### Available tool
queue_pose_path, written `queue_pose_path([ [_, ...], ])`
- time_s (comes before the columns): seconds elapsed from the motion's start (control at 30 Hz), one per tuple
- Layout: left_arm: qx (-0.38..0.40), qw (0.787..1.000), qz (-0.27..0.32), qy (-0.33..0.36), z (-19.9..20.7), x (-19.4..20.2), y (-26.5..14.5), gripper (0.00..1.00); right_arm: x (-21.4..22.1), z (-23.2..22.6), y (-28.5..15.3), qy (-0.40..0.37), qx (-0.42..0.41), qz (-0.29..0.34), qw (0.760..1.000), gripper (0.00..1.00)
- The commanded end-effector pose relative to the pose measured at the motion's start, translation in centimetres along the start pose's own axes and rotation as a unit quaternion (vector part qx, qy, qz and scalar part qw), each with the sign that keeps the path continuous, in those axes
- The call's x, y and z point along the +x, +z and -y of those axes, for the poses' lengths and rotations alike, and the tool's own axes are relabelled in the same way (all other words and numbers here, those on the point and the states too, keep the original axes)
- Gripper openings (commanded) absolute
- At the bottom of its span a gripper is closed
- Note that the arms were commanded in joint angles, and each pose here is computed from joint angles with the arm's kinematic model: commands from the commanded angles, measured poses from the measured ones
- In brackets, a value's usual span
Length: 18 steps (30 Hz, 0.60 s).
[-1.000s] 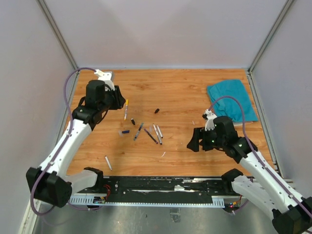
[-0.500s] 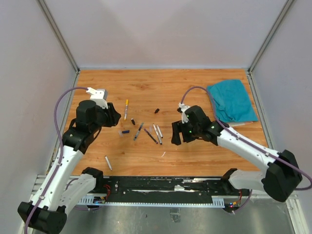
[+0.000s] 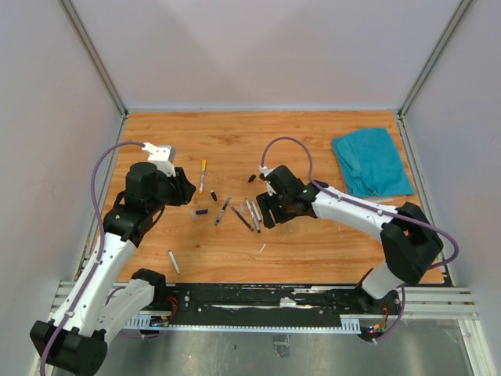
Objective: Insert the pens into the pen caps
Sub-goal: Pick up the pen from the center of the board.
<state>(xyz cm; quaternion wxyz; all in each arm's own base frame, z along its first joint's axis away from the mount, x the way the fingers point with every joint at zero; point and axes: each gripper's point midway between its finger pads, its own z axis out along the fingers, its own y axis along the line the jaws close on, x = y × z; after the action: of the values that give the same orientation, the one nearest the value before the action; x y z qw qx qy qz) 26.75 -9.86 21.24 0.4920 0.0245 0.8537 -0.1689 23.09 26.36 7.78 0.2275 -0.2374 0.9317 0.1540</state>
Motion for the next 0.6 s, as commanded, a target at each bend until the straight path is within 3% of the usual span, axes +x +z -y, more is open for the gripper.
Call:
queue_pose_path([
  [0.0,0.013,1.0,0.014,0.004,0.5,-0.6,0.1,0.4,-0.9,-0.9,1.2,-0.026,0.003,-0.004,1.0,0.64],
  [0.4,0.015,1.0,0.014,0.004,0.5,-0.6,0.1,0.39,-1.0,-2.5,4.5,-0.029,0.004,-0.023,0.999,0.39],
  [0.57,0.015,1.0,0.013,0.004,0.5,-0.5,0.1,0.39,-0.7,-3.3,5.3,-0.037,-0.003,-0.032,0.999,0.37],
])
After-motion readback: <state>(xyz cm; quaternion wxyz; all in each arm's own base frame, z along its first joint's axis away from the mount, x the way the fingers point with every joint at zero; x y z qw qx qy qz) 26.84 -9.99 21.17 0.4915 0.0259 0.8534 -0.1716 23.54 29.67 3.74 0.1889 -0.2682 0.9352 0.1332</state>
